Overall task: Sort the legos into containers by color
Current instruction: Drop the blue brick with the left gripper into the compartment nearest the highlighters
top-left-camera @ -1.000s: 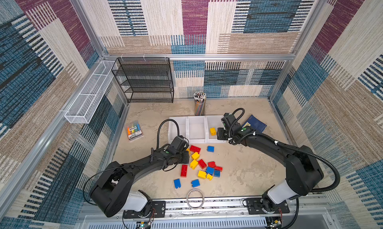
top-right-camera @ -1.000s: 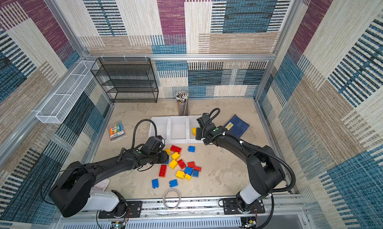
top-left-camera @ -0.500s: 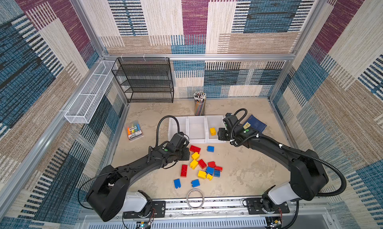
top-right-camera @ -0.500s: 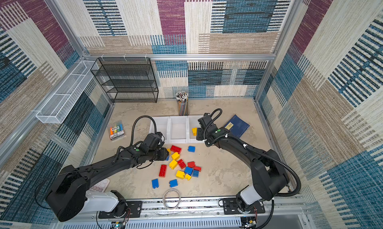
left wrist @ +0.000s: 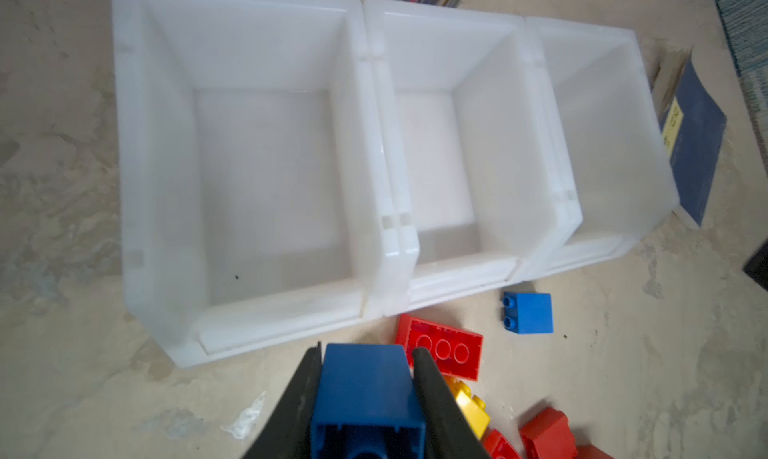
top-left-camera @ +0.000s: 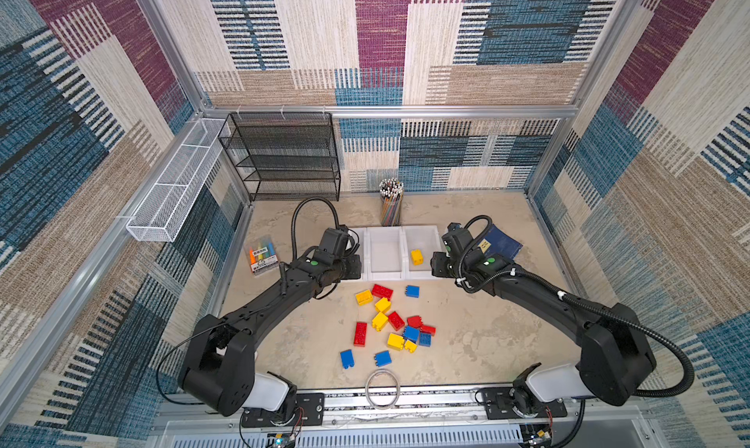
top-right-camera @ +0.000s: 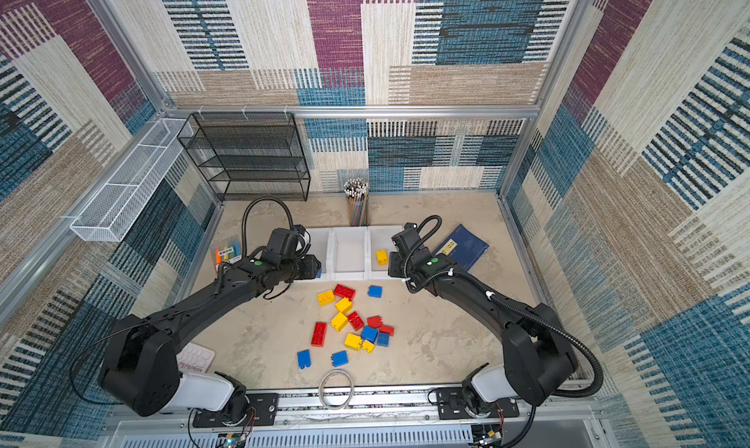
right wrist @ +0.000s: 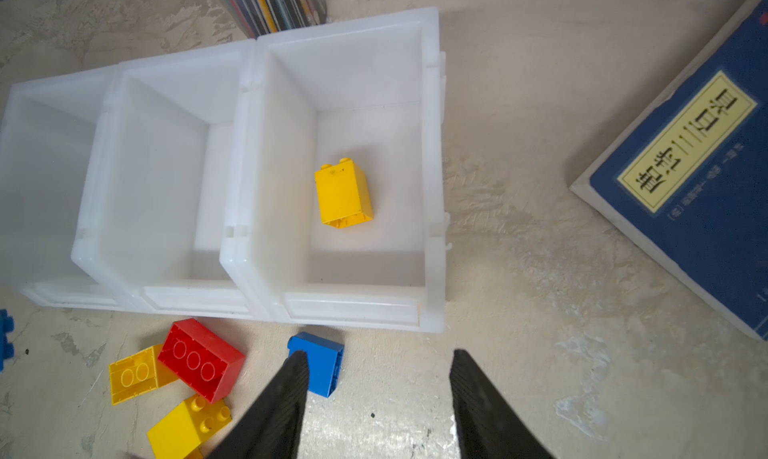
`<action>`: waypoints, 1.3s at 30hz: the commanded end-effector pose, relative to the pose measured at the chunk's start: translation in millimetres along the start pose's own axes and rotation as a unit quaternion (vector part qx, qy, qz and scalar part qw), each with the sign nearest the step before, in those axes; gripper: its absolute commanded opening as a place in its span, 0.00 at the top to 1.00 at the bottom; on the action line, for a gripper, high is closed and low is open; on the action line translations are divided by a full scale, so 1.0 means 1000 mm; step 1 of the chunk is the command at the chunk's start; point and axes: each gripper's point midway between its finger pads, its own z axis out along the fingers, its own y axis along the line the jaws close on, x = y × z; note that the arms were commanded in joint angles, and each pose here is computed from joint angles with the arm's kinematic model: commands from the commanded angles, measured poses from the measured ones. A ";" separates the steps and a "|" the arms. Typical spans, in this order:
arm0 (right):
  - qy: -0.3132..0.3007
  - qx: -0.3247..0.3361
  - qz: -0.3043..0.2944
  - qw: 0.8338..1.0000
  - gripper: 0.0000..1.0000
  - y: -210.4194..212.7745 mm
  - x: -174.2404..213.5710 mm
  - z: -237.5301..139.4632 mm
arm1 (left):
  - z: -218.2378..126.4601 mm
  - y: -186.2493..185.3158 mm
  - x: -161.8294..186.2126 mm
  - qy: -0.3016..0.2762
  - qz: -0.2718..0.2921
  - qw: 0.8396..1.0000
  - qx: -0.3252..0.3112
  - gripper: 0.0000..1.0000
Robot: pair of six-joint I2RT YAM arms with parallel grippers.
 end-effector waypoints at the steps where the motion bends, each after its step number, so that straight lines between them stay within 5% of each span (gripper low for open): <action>1: -0.003 0.007 0.012 1.000 0.43 -0.004 0.001 -0.005 | 0.009 0.008 -0.011 0.010 0.024 1.000 -0.002 0.80; 13: 0.003 0.006 0.025 1.000 0.43 -0.010 0.014 -0.015 | 0.067 0.024 -0.011 0.063 0.013 0.998 -0.012 0.79; 18: 0.004 0.007 0.027 1.000 0.43 -0.012 0.017 -0.018 | 0.078 0.026 -0.005 0.077 0.006 0.997 -0.013 0.71; 25: 0.011 0.009 0.028 1.000 0.43 -0.013 0.024 -0.017 | 0.072 0.025 -0.006 0.070 0.006 0.997 -0.011 0.55; 39: 0.022 0.017 0.026 0.999 0.42 -0.016 0.034 -0.019 | 0.036 0.017 -0.010 0.035 -0.003 0.999 0.007 0.47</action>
